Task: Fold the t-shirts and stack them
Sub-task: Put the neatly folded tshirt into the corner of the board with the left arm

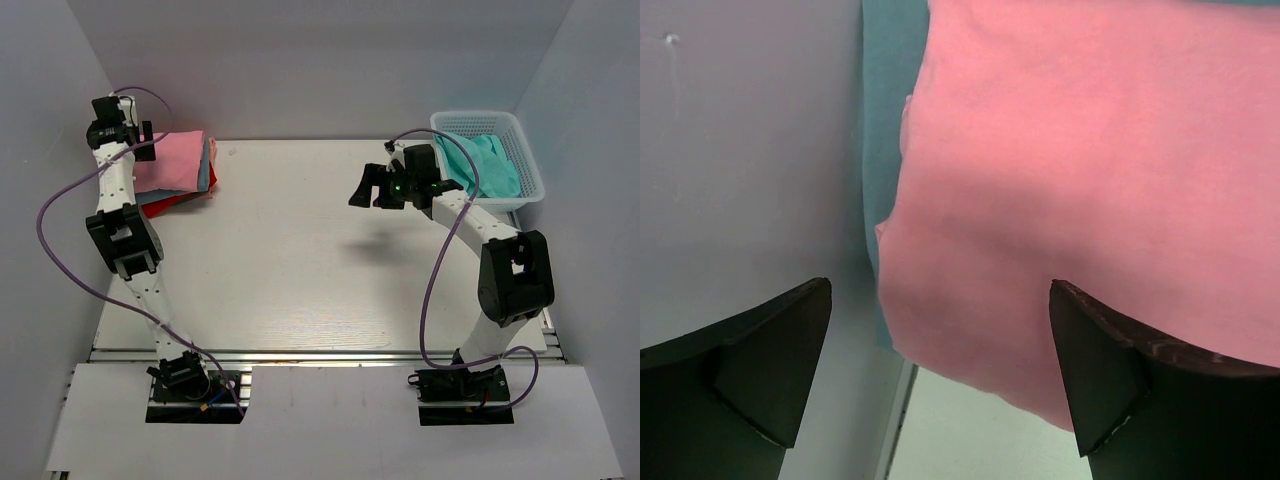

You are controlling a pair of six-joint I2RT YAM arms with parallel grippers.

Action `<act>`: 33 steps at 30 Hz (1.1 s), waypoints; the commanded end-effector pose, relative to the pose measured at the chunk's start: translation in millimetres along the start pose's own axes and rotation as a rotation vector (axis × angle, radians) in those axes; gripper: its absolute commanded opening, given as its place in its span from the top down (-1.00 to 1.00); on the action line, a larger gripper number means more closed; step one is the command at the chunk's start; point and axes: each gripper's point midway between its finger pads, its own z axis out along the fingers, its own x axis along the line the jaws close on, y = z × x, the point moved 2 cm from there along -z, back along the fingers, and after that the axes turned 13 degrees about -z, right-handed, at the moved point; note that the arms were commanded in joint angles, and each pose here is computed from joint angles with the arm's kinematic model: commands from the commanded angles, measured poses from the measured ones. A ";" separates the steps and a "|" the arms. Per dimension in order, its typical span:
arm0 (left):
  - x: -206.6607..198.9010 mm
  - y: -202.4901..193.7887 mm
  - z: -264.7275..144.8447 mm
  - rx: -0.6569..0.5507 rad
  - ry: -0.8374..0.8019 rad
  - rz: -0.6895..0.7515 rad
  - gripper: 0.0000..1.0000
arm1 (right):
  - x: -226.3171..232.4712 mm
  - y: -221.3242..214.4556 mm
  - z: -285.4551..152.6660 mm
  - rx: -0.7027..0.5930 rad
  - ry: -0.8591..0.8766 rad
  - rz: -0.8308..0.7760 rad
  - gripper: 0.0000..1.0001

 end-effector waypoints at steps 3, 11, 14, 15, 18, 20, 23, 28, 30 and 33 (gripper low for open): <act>-30.7 57.8 -83.2 -0.183 -0.175 -0.053 -1.00 | 10.2 22.6 -5.8 -0.053 0.042 -0.033 -0.81; -119.9 63.0 -151.6 -0.216 -0.521 -0.174 -1.00 | 15.1 20.0 -16.9 -0.113 0.053 -0.072 -0.81; -172.7 37.7 -171.2 -0.193 -0.596 -0.186 -1.00 | 17.2 2.0 -22.7 -0.145 0.070 -0.075 -0.81; -188.5 5.9 -164.6 -0.125 -0.611 -0.177 -1.00 | 14.6 0.1 -23.0 -0.151 0.047 -0.065 -0.81; -235.3 -50.0 -191.0 -0.097 -0.707 -0.147 -1.00 | 7.2 -15.5 -29.7 -0.146 -0.009 -0.059 -0.81; -259.5 -117.8 -201.0 -0.036 -0.751 -0.084 -1.00 | 7.6 -27.0 -37.2 -0.161 -0.012 -0.079 -0.81; -264.1 -176.3 -231.3 -0.043 -0.810 -0.074 -1.00 | 12.2 -34.3 -46.8 -0.206 -0.009 -0.102 -0.81; -252.4 -223.2 -252.2 -0.024 -0.814 -0.094 -1.00 | 16.2 -65.7 -50.7 -0.227 0.020 -0.076 -0.81; -250.9 -224.1 -260.1 -0.039 -0.827 -0.073 -1.00 | 14.3 -65.9 -48.9 -0.218 0.014 -0.080 -0.81; -245.1 -221.3 -261.9 -0.066 -0.782 -0.045 -1.00 | 17.9 -68.0 -46.8 -0.217 0.048 -0.095 -0.81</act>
